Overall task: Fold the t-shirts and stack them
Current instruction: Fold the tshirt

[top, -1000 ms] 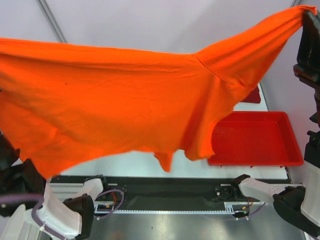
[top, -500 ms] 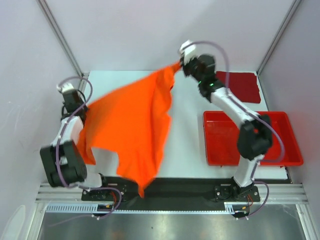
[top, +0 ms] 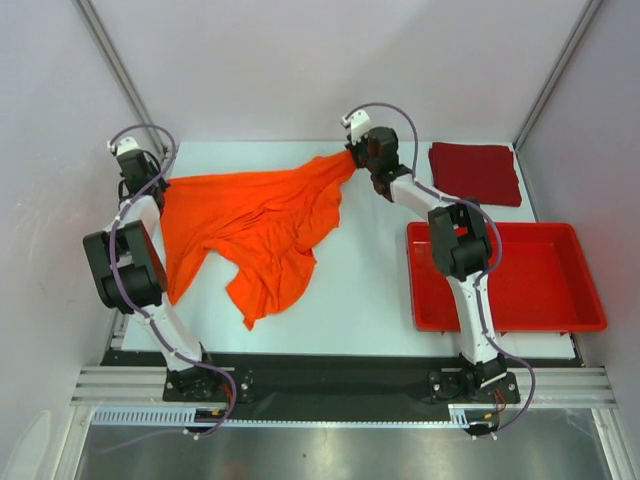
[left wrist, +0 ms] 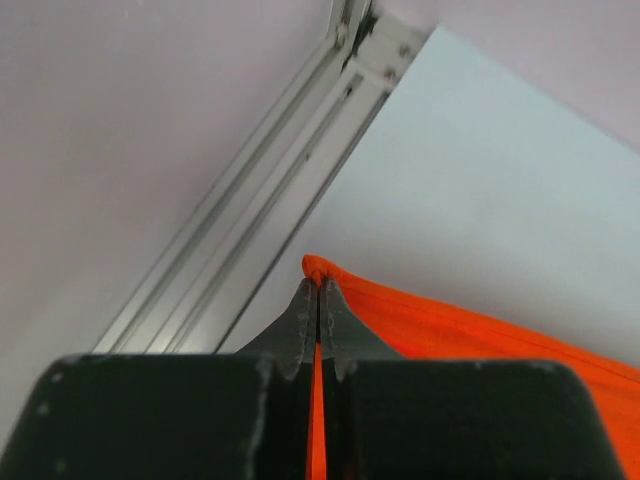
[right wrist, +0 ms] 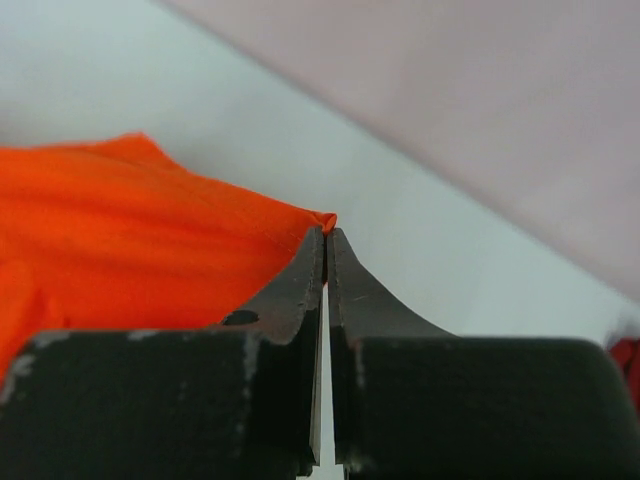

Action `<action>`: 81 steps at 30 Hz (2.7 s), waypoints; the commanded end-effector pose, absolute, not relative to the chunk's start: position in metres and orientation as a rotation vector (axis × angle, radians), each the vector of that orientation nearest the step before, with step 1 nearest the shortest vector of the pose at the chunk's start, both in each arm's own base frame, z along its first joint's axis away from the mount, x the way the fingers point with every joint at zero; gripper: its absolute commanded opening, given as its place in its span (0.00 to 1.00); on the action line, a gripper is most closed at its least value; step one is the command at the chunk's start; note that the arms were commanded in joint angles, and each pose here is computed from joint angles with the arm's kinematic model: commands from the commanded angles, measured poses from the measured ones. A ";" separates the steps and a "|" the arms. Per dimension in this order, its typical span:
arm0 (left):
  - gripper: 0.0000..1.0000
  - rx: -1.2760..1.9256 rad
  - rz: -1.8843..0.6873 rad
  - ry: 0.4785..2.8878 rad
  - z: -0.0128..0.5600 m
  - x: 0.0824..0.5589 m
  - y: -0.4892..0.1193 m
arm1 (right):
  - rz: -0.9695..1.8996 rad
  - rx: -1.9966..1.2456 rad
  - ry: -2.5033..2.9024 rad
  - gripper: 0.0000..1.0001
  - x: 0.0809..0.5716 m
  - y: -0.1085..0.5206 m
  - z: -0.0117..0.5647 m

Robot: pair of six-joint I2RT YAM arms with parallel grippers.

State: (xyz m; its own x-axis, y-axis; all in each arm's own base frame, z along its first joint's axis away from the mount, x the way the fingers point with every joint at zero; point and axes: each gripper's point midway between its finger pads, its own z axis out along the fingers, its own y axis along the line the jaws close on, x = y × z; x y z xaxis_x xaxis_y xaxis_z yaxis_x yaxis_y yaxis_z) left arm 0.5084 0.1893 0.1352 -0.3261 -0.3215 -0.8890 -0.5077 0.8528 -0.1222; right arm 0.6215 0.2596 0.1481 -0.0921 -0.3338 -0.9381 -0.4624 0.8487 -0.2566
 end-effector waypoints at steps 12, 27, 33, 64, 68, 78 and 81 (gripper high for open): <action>0.00 -0.592 0.005 1.656 0.281 0.498 0.158 | 0.144 -0.440 1.439 0.00 0.589 0.235 0.375; 0.00 -0.382 -0.096 1.257 0.548 0.324 0.076 | 0.244 -0.477 1.152 0.00 0.362 0.181 0.583; 0.00 -0.346 -0.045 1.064 0.624 0.230 0.055 | 0.287 -0.447 1.028 0.00 0.271 0.145 0.631; 0.00 -0.528 0.165 1.550 0.371 0.351 0.112 | 0.350 -0.508 1.353 0.00 0.420 0.211 0.471; 0.00 -0.598 0.147 1.669 0.298 0.384 0.119 | 0.369 -0.524 1.451 0.00 0.470 0.224 0.409; 0.00 -0.683 0.125 1.843 0.189 0.480 0.139 | 0.405 -0.506 1.621 0.00 0.590 0.242 0.292; 0.00 -0.688 0.091 1.864 0.174 0.505 0.139 | 0.404 -0.499 1.639 0.00 0.615 0.247 0.274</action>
State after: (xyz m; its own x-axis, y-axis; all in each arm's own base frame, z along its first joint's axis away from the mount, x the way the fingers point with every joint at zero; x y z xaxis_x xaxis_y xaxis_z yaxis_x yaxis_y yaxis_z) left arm 0.4666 0.1357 0.1353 -0.3684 -0.4099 -0.8345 -0.5285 0.8308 -0.1747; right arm 0.5946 0.2443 0.2361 -0.1913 -0.1460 -0.9706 -0.5433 0.8393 -0.0192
